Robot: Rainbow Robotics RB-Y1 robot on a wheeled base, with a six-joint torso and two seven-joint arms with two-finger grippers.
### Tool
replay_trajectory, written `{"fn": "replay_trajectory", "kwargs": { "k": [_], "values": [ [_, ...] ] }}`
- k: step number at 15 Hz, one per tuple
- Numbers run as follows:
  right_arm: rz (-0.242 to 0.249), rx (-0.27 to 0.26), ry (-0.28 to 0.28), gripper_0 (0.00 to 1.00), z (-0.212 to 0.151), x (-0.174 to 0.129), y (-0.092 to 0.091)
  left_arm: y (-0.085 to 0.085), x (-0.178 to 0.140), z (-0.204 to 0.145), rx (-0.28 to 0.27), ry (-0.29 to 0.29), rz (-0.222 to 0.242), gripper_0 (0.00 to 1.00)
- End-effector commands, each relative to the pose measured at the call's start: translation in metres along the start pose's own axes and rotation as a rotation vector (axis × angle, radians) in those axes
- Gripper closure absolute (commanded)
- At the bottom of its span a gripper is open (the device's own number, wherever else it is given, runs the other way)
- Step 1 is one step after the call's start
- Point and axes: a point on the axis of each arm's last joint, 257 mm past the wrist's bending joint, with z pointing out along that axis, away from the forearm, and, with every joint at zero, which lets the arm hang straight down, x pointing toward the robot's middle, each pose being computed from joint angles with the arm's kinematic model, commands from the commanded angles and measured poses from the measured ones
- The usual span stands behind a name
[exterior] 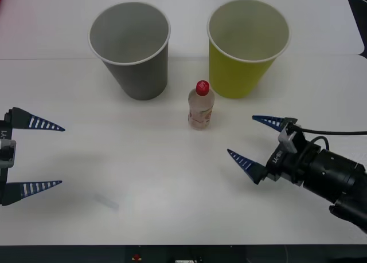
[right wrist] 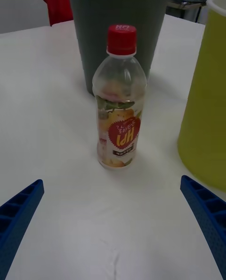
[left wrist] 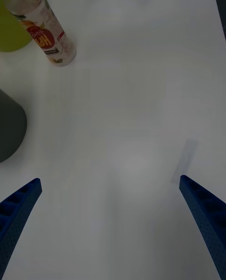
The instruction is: Put the can into the green bin and the plastic bottle into the gray bin
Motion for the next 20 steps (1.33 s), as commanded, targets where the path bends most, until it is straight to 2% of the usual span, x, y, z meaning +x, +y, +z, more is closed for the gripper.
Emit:
{"fn": "replay_trajectory", "kwargs": {
  "k": [1, 3, 6, 14, 20],
  "values": [
    [0.028, 0.035, -0.007, 0.00, 0.018, -0.001, 0.008, 0.000, 0.000, 0.000, 0.000, 0.000, 0.000, 0.00],
    [0.044, 0.062, -0.011, 0.00, 0.029, 0.000, 0.010, 0.000, 0.000, 0.000, 0.000, 0.000, 0.000, 0.00],
    [0.059, 0.060, -0.022, 0.00, 0.051, 0.009, 0.008, 0.000, 0.000, 0.000, 0.000, 0.000, 0.000, 0.00],
    [0.073, 0.106, -0.047, 0.00, 0.108, 0.011, -0.003, 0.000, 0.000, 0.000, 0.000, 0.000, 0.000, 0.00],
    [0.073, 0.124, -0.043, 0.00, 0.148, 0.011, -0.009, 0.000, 0.000, 0.000, 0.000, 0.000, 0.000, 0.00]
  ]
}}
